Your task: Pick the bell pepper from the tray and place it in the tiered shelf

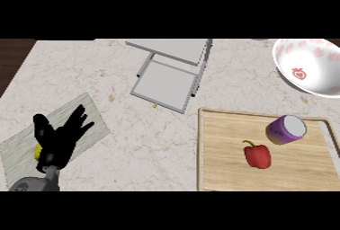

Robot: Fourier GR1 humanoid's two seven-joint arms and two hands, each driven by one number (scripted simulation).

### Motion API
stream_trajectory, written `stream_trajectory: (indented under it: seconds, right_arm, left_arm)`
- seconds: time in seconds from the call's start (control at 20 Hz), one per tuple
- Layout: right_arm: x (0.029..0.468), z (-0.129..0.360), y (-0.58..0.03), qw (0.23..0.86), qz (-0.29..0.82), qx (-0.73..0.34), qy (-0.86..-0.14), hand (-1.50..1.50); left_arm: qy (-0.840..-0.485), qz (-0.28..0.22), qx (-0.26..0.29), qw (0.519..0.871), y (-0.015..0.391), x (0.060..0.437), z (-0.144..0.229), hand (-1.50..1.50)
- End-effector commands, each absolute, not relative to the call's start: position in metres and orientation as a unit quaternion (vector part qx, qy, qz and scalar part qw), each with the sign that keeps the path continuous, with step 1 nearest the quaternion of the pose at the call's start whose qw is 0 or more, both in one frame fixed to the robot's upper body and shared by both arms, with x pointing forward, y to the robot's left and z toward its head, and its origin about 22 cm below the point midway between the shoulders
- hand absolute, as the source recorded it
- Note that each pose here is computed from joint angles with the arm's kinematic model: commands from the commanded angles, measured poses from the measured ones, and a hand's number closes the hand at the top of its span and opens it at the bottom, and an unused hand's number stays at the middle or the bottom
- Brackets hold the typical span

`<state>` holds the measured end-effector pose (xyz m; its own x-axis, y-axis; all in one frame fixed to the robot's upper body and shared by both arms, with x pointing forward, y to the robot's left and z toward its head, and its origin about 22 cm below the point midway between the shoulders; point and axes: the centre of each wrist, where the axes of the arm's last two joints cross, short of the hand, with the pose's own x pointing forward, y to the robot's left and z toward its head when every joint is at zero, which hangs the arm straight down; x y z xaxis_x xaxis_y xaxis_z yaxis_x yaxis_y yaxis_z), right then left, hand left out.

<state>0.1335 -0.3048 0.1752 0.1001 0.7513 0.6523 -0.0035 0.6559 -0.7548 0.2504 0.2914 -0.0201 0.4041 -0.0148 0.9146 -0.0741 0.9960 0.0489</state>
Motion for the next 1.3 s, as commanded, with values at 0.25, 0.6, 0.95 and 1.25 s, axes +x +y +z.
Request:
stream_trajectory:
  seconds: [0.25,0.6,0.95,1.25]
  right_arm:
    - [0.161,0.167,-0.242,0.708,0.297,-0.361,-0.530,-1.50]
    - [0.182,0.148,-0.204,0.712,0.338,-0.376,-0.487,-1.50]
    - [0.182,0.127,-0.196,0.716,0.326,-0.414,-0.458,-1.50]
    - [0.189,0.100,-0.177,0.711,0.325,-0.427,-0.455,-1.50]
  left_arm:
    - [-0.533,0.019,0.043,0.845,0.287,0.259,-0.015,0.00]
    - [-0.526,0.026,0.044,0.849,0.295,0.247,-0.024,0.00]
    - [-0.528,0.022,0.042,0.848,0.301,0.235,-0.041,0.00]
    - [-0.524,0.028,0.048,0.850,0.286,0.246,-0.029,0.00]
